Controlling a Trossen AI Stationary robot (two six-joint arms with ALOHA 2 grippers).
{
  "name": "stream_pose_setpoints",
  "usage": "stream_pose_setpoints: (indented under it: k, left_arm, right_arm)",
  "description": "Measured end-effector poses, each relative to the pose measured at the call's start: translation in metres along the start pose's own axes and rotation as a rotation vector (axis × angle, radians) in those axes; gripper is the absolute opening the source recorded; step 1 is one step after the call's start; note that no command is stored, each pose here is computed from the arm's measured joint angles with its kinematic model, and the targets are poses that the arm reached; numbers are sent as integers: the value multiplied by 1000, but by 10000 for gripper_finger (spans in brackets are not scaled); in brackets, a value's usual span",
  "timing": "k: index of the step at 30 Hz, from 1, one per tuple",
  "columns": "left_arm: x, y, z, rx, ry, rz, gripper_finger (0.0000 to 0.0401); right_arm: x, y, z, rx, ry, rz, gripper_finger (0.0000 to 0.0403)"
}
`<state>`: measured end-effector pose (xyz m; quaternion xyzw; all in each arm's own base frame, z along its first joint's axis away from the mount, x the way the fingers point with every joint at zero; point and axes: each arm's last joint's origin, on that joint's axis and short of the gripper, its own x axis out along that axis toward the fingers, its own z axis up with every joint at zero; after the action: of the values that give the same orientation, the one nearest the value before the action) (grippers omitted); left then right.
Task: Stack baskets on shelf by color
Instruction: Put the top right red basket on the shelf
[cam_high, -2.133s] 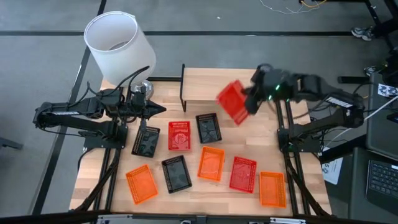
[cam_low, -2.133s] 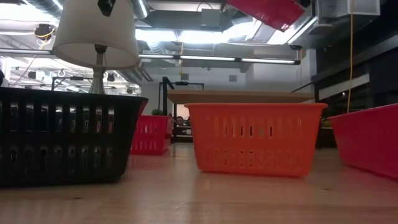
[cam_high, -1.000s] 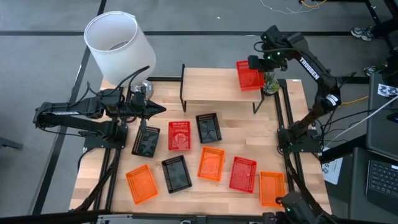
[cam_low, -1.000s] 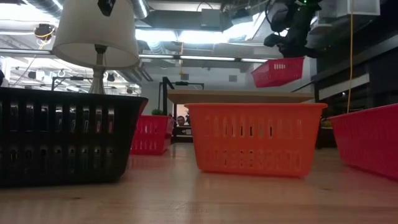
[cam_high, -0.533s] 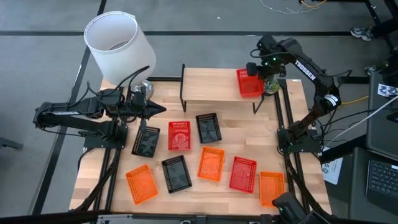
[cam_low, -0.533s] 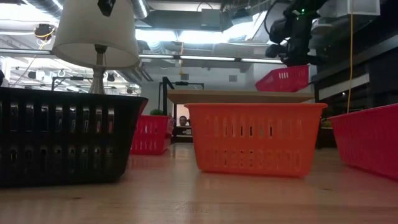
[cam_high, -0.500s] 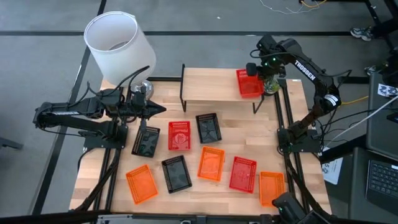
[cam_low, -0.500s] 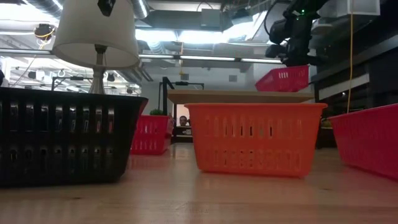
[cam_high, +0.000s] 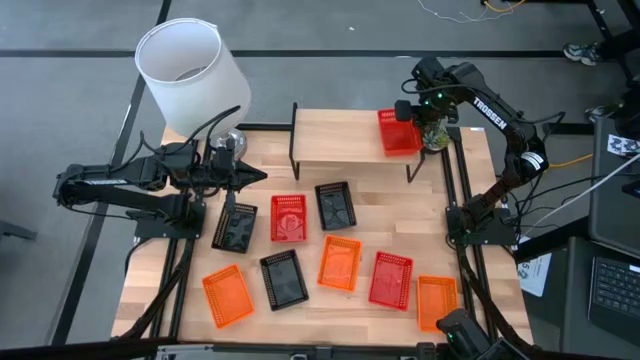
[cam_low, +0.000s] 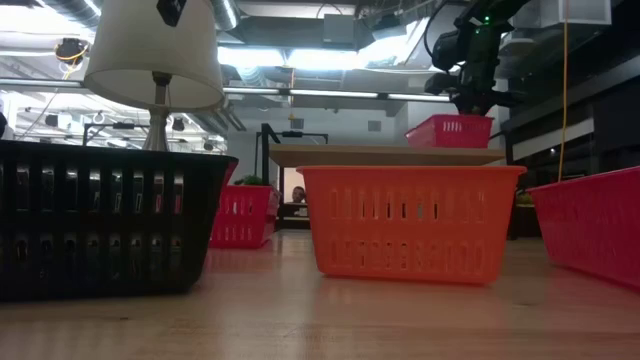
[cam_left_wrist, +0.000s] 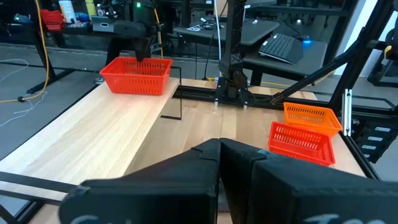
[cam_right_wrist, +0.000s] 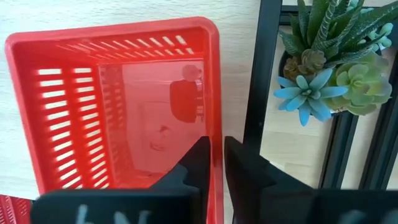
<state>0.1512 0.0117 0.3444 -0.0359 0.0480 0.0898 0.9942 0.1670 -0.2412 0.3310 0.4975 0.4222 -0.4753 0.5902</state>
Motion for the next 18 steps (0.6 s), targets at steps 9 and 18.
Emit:
stream_pose_setpoints:
  k: [9, 18]
  left_arm:
    - [0, 0, 0, 0, 0, 0, 0]
    - [0, 0, 0, 0, 0, 0, 0]
  right_arm:
    - [-11, 3, 2, -53, -9, 54, 50]
    - [-61, 13, 2, -104, -119, 132, 50]
